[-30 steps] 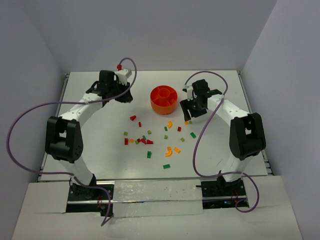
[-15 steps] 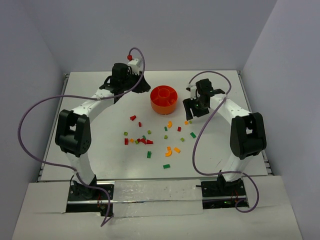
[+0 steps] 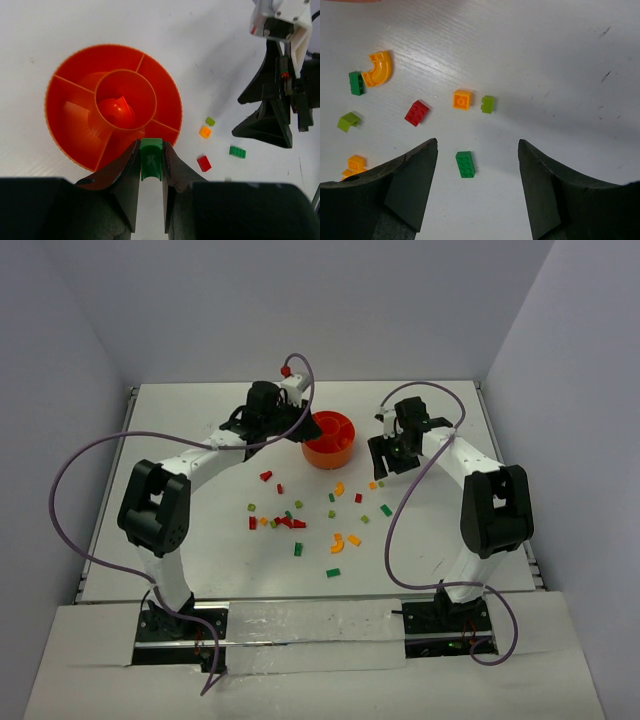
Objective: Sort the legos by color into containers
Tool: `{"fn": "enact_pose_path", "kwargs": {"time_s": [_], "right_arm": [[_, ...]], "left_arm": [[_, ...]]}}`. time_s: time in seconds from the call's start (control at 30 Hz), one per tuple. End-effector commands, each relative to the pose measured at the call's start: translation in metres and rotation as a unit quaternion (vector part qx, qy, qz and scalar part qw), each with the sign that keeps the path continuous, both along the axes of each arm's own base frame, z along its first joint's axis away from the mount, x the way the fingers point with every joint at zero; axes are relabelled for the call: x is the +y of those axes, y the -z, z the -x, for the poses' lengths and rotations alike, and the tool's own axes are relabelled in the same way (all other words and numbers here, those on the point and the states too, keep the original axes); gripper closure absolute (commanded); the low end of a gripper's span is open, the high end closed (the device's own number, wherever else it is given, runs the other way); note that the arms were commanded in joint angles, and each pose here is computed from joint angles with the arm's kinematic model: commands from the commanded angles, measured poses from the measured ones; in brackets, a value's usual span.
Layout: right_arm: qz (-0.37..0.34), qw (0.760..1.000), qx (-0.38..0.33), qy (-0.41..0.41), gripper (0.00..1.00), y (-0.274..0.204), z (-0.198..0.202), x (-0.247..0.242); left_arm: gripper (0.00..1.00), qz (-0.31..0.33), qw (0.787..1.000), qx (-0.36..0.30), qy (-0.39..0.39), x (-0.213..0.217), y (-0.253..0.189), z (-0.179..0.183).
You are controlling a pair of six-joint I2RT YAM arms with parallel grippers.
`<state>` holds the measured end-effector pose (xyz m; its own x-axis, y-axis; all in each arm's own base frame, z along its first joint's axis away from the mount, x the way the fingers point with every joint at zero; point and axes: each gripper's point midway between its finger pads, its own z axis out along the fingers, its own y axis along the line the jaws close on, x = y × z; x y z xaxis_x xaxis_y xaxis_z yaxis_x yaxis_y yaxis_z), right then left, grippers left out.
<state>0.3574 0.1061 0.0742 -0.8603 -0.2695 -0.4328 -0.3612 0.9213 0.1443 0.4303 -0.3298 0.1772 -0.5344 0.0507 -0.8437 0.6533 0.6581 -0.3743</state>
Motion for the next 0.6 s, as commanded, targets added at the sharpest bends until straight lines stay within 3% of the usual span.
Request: {"fn": "enact_pose_path", "kwargs": {"time_s": [0.0,0.57], "right_arm": [[-0.009,1.000,-0.017,0.005,0.27,-0.007,-0.013,-0.001],[-0.010,1.000,-0.016,0.006,0.27,-0.008,-0.013,-0.001]], "left_arm": [[0.90,0.012,1.000,-0.015,0.013,-0.013,-0.006,0.008],[0.80,-0.011,1.000,-0.028,-0.001,-0.018,0.011,-0.003]]}}
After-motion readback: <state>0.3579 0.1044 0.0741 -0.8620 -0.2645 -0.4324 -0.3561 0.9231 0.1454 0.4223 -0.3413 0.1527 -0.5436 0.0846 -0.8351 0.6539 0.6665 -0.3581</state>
